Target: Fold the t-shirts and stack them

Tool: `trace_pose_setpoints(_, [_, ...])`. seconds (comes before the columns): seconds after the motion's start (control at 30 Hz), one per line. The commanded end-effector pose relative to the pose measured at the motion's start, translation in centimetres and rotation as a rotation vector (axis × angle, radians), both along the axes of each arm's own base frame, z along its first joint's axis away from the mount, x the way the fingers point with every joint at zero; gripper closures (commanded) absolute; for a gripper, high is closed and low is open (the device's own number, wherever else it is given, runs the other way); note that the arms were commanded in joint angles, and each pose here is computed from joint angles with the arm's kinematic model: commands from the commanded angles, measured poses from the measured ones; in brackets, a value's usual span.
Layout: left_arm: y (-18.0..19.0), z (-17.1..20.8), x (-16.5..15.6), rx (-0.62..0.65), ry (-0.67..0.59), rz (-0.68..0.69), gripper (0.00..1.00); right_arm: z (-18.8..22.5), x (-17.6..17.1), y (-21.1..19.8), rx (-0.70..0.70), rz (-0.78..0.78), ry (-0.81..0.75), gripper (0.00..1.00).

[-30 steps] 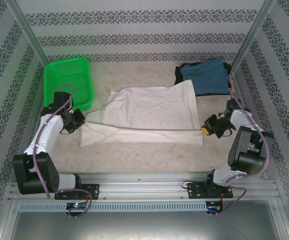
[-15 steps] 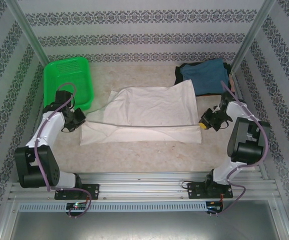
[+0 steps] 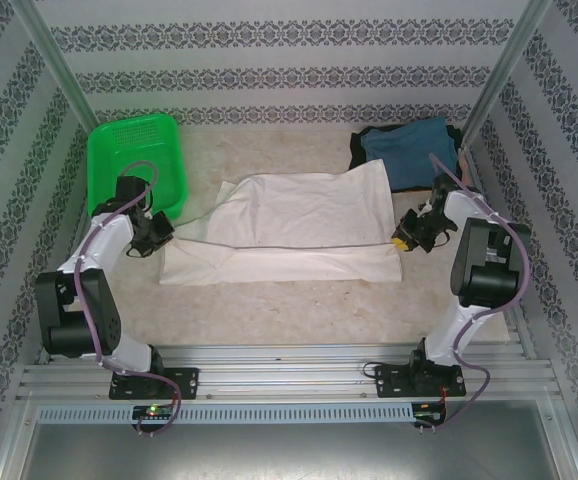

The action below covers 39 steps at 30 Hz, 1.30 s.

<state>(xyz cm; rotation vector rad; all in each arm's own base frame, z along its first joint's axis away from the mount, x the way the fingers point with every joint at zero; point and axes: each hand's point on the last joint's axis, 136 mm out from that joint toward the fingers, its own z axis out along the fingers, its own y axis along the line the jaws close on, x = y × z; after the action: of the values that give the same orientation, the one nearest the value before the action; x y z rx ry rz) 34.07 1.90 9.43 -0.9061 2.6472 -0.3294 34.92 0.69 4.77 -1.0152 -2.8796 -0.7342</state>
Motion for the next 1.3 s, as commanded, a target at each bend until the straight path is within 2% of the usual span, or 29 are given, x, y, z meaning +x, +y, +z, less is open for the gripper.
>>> trace_pose_setpoints(0.0, [-0.2,0.8,2.3,0.008,-0.072,-0.028,1.00,-0.4,0.8,-0.3,-0.027,0.023,0.008,0.86])
trace_pose_setpoints(0.03, [-0.2,0.9,2.6,0.005,-0.082,-0.025,0.99,-0.3,1.2,-0.3,-0.031,0.026,0.004,0.84])
trace_pose_setpoints(0.1, [-0.6,1.5,3.7,-0.020,-0.128,-0.035,0.89,-0.1,2.3,-0.6,-0.034,0.029,-0.020,0.77])
trace_pose_setpoints(0.13, [-0.8,1.8,4.2,-0.031,-0.151,-0.035,0.82,0.3,3.2,-0.7,-0.035,0.032,-0.047,0.71])
trace_pose_setpoints(0.2, [-1.1,2.6,4.8,-0.049,-0.182,-0.044,0.58,1.3,4.6,-0.9,-0.039,0.045,-0.104,0.58])
trace_pose_setpoints(0.23, [-1.2,3.2,4.9,-0.051,-0.189,-0.049,0.51,2.2,5.1,-0.7,-0.034,0.058,-0.136,0.53])
trace_pose_setpoints(0.3, [-1.2,4.4,3.8,-0.049,-0.177,-0.037,0.39,4.2,5.2,-0.7,-0.047,0.081,-0.195,0.44])
trace_pose_setpoints(0.37, [-1.2,5.7,2.1,-0.048,-0.179,-0.016,0.18,5.8,4.1,-0.9,-0.074,0.091,-0.222,0.37])
trace_pose_setpoints(0.43, [-1.1,6.6,-0.3,-0.043,-0.172,0.031,0.10,7.0,2.1,-0.4,-0.066,0.097,-0.230,0.32])
trace_pose_setpoints(0.6, [-2.0,5.2,-5.6,-0.097,-0.071,0.095,0.07,6.9,-3.6,0.9,-0.006,0.053,-0.179,0.26])
trace_pose_setpoints(0.73, [-1.9,2.6,-7.8,-0.098,-0.014,0.141,0.11,4.6,-6.4,1.9,0.037,0.010,-0.133,0.26])
trace_pose_setpoints(0.97, [-1.3,-1.0,-8.2,-0.107,0.030,0.191,0.22,1.6,-6.4,2.1,0.089,-0.027,-0.106,0.27])
trace_pose_setpoints(1.17, [-0.5,-3.4,-7.9,-0.086,0.051,0.222,0.29,-1.1,-6.4,2.3,0.120,-0.047,-0.049,0.34])
trace_pose_setpoints(1.27, [-0.3,-4.3,-7.6,-0.082,0.044,0.235,0.37,-1.6,-6.5,2.2,0.118,-0.059,-0.034,0.38])
